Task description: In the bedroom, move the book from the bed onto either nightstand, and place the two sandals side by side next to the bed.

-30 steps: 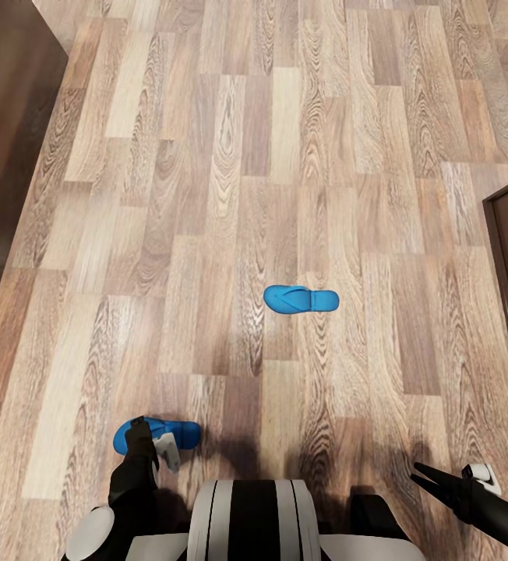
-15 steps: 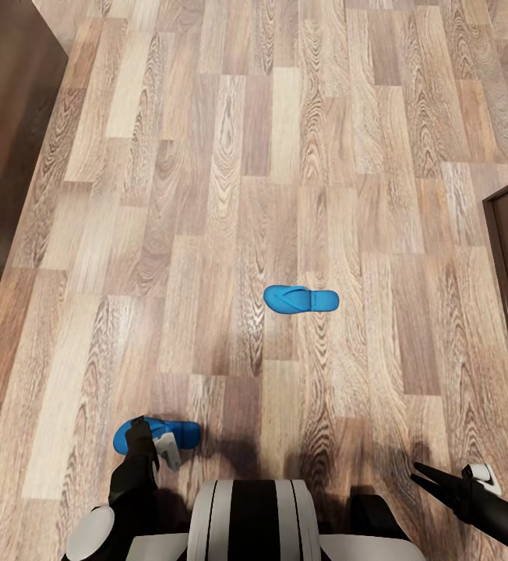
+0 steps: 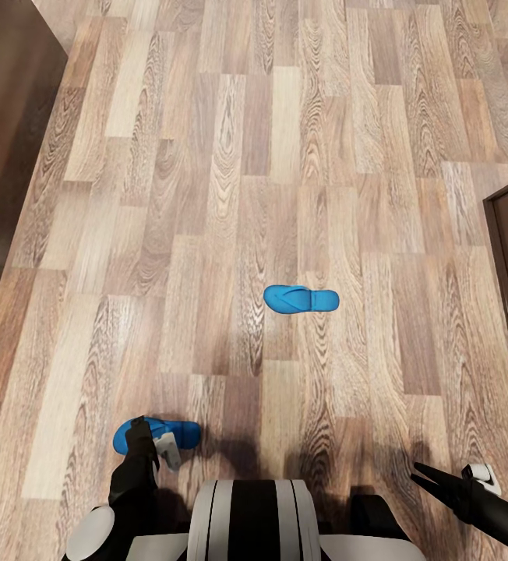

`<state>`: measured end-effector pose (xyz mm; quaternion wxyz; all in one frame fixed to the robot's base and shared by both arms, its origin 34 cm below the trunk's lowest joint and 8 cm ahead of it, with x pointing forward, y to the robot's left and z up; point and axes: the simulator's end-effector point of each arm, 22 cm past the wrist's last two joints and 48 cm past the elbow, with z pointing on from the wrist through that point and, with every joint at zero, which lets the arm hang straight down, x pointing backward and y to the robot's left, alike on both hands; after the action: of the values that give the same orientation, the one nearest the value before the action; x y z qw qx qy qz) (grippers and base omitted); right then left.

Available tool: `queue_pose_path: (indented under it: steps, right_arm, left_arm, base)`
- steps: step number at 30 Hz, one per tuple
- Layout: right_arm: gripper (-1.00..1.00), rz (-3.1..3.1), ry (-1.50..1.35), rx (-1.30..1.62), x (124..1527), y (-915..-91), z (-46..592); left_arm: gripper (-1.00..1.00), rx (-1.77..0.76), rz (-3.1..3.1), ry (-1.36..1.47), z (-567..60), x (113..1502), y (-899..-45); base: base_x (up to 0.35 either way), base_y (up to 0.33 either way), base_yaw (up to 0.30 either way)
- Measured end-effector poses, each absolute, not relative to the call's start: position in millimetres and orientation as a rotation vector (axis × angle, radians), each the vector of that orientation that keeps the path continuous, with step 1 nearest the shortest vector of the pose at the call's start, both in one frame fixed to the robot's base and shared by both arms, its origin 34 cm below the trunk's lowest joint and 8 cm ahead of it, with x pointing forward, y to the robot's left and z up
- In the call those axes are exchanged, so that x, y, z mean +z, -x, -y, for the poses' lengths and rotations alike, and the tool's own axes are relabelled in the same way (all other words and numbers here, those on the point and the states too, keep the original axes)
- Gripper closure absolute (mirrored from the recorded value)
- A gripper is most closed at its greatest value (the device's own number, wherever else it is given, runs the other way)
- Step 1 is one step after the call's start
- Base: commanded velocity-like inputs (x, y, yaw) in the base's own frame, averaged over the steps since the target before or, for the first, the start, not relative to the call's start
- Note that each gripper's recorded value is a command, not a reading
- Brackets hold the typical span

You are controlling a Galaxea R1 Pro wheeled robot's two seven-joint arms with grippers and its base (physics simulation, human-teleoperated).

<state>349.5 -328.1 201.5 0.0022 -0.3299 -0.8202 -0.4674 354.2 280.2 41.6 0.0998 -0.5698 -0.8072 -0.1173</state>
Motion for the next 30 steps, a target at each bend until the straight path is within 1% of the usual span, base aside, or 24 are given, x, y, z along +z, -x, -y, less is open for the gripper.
queue_pose_path:
  steps: [3,4,30]
  right_arm:
    - [-1.0,2.573,1.035,-1.466,201.5,-349.4,328.1]
    - [-1.0,2.573,1.035,-1.466,201.5,-349.4,328.1]
    - [-1.0,2.581,1.03,-1.477,204.9,-352.9,328.1]
  left_arm:
    - [-1.0,-0.345,2.388,1.684,-279.5,41.6,-354.0]
    - [1.0,-0.345,2.388,1.684,-278.9,41.5,-354.1]
    - [1.0,-0.356,2.395,1.684,-278.0,45.0,-358.6]
  base:
    - [0.0,0.0,0.0]
    - [0.0,0.0,0.0]
    - [0.0,0.0,0.0]
